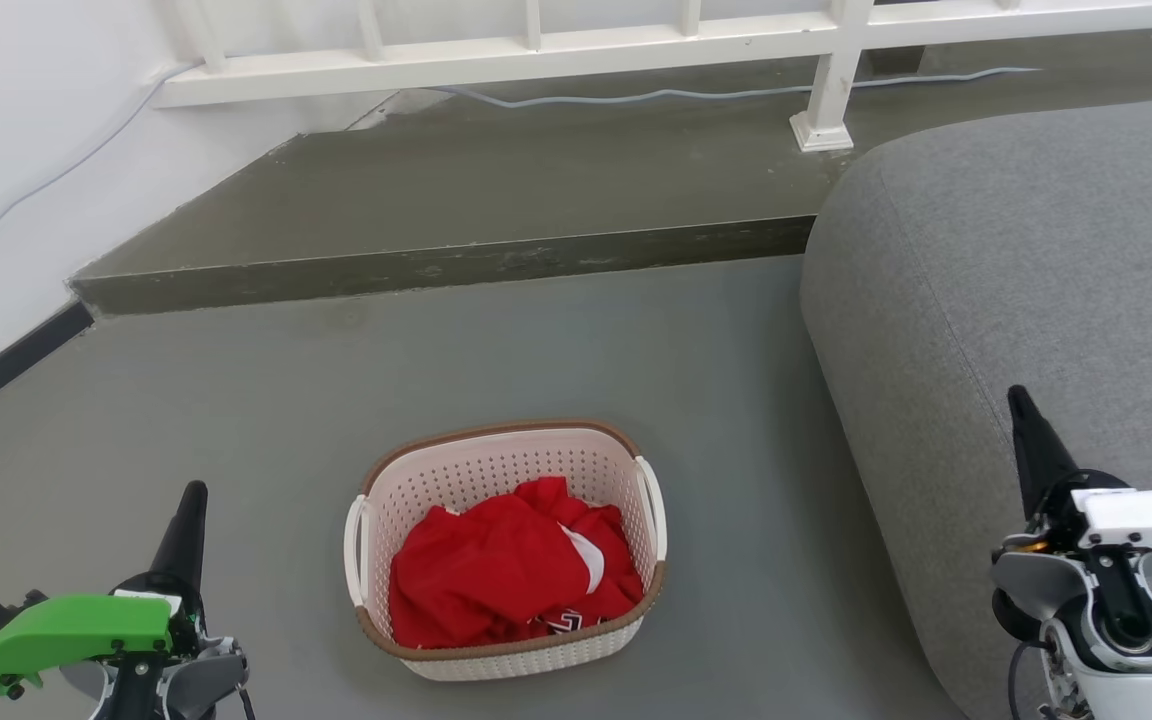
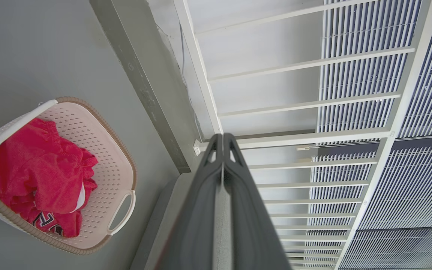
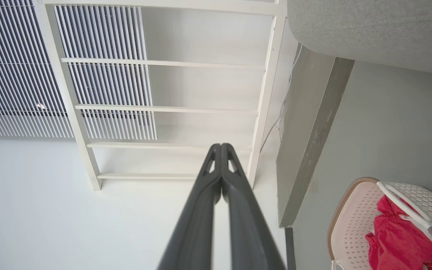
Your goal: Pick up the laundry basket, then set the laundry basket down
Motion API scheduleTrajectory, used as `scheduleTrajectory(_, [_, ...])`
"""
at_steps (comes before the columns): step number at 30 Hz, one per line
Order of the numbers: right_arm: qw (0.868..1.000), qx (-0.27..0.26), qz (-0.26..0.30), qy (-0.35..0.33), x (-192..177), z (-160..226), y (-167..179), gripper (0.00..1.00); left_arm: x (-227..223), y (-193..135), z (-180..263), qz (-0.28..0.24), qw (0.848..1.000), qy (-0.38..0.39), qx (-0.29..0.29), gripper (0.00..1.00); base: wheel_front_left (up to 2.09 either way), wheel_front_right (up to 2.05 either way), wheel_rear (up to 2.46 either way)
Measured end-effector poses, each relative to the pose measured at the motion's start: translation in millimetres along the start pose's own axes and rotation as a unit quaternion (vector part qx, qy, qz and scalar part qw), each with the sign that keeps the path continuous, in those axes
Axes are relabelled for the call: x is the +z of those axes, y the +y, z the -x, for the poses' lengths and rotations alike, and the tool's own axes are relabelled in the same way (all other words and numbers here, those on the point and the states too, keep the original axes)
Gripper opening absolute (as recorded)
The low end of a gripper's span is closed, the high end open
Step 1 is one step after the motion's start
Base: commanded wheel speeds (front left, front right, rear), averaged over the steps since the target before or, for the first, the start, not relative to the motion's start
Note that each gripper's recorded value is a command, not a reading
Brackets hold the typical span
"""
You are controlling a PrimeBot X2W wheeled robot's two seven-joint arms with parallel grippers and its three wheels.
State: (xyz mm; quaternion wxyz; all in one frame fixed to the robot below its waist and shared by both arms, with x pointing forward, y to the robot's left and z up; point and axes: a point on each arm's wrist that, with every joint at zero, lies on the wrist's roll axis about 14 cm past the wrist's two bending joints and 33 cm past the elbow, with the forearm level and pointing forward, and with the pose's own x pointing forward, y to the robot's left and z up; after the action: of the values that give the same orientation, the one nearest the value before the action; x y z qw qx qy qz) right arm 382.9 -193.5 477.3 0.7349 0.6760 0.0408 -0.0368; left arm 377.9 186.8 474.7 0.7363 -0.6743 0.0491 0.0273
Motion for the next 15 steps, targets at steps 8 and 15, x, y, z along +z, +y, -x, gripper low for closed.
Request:
scheduleTrajectory(8, [0.999, 0.015, -0.047, -0.014, 11.4, 1.7, 6.1, 0.0, 2.8, -4.9, 0.7, 0.044, 0.999, -0.001, -0.011, 0.0, 0.0, 0.0, 0.0])
scheduleTrajectory(15, [0.999, 0.015, -0.05, -0.015, 11.6, 1.8, 6.2, 0.0, 2.8, -5.0, 0.6, 0.047, 0.999, -0.001, -0.011, 0.0, 0.0, 0.0, 0.0])
